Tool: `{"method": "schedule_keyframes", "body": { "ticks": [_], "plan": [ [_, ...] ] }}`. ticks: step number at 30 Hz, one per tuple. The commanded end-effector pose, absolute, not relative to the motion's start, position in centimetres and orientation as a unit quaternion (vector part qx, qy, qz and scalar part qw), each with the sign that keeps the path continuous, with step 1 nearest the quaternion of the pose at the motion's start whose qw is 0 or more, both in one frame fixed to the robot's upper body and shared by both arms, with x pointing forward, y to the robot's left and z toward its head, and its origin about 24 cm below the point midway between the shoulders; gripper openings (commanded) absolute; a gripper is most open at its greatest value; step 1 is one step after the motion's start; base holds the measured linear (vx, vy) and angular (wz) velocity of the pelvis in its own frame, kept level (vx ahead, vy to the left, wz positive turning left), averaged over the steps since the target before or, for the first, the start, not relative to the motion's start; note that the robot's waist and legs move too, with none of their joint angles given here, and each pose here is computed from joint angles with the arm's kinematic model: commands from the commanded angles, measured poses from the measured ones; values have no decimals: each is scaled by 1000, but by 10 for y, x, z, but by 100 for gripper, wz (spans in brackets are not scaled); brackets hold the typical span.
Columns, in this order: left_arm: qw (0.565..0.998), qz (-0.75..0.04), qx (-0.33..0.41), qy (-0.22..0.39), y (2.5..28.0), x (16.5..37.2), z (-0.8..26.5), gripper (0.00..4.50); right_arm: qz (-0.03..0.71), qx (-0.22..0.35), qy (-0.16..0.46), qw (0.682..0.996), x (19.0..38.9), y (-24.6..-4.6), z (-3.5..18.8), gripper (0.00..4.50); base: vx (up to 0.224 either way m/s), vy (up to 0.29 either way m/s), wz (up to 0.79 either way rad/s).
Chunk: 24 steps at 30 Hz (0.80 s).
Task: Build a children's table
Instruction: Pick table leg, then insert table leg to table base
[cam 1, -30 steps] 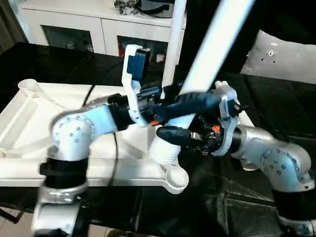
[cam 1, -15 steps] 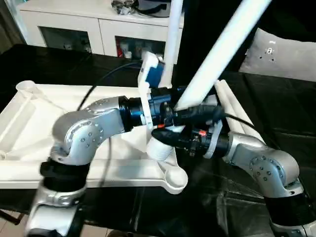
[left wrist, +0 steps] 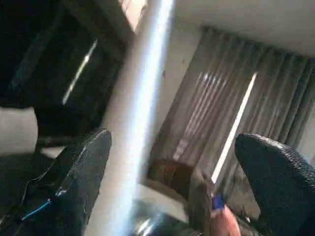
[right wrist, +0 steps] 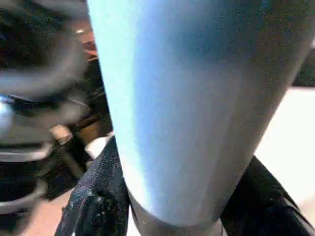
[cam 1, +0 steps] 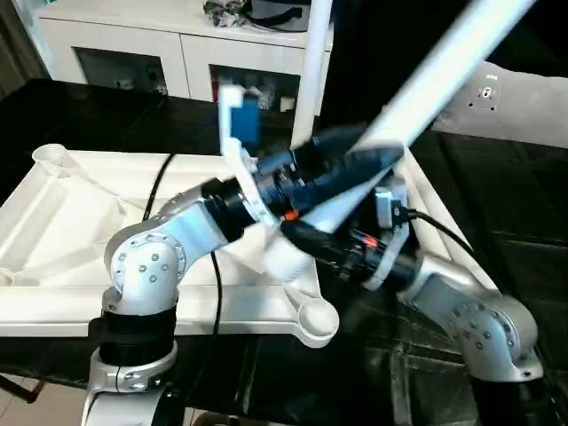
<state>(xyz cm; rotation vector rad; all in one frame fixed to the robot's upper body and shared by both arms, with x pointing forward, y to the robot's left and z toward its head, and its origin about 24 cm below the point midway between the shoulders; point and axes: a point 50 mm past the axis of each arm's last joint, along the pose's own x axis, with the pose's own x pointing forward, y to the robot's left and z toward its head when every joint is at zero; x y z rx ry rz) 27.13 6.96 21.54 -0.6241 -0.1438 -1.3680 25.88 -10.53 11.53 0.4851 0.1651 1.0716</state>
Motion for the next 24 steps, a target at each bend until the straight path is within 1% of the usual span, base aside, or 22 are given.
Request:
{"method": "schedule_keyframes", "body": {
  "ticks": [1, 4, 5, 6, 7, 8, 9, 10, 12, 13, 14, 16, 19, 22, 24],
  "plan": [
    [764, -577, -280, -66, 80, 277, 210, 450, 482, 223, 65, 845, 258, -111, 118, 191, 0, 0, 0],
    [784, -552, -277, -62, 89, 277, 206, 450, 459, 207, 62, 862, 256, -114, 116, 191, 0, 0, 0],
    [798, -532, -276, -61, 94, 278, 203, 450, 440, 203, 59, 873, 257, -117, 115, 191, 0, 0, 0],
    [827, -495, -261, -53, 103, 279, 197, 450, 397, 184, 57, 897, 260, -121, 113, 191, 0, 0, 0],
    [827, -495, -261, -53, 103, 279, 197, 450, 397, 184, 57, 897, 260, -121, 113, 191, 0, 0, 0],
    [863, -452, -222, -38, 111, 281, 187, 450, 350, 160, 61, 921, 263, -126, 110, 191, 0, 0, 0],
    [898, -405, -173, -22, 120, 282, 176, 450, 315, 135, 77, 936, 264, -129, 105, 191, 0, 0, 0],
    [905, -393, -161, -18, 123, 282, 173, 450, 307, 127, 83, 939, 264, -130, 104, 191, 0, 0, 0],
    [938, -325, -119, -7, 136, 282, 156, 450, 277, 100, 87, 952, 263, -131, 102, 191, 0, 0, 0],
    [940, -321, -119, -6, 137, 282, 156, 450, 275, 100, 87, 952, 263, -130, 102, 191, 0, 0, 0],
    [961, -251, -115, 7, 151, 284, 145, 450, 243, 84, 82, 963, 264, -130, 103, 191, 0, 0, 0],
    [975, -196, -101, 11, 164, 281, 137, 450, 217, 66, 80, 971, 265, -129, 104, 191, 0, 0, 0],
    [983, -150, -100, 20, 174, 271, 128, 450, 196, 83, 70, 975, 261, -130, 102, 191, 0, 0, 0],
    [986, -139, -93, 18, 175, 267, 126, 450, 180, 97, 74, 976, 260, -132, 99, 191, 0, 0, 0],
    [987, -137, -80, 22, 173, 265, 123, 450, 179, 98, 87, 975, 259, -133, 91, 191, 0, 0, 0]
  ]
}}
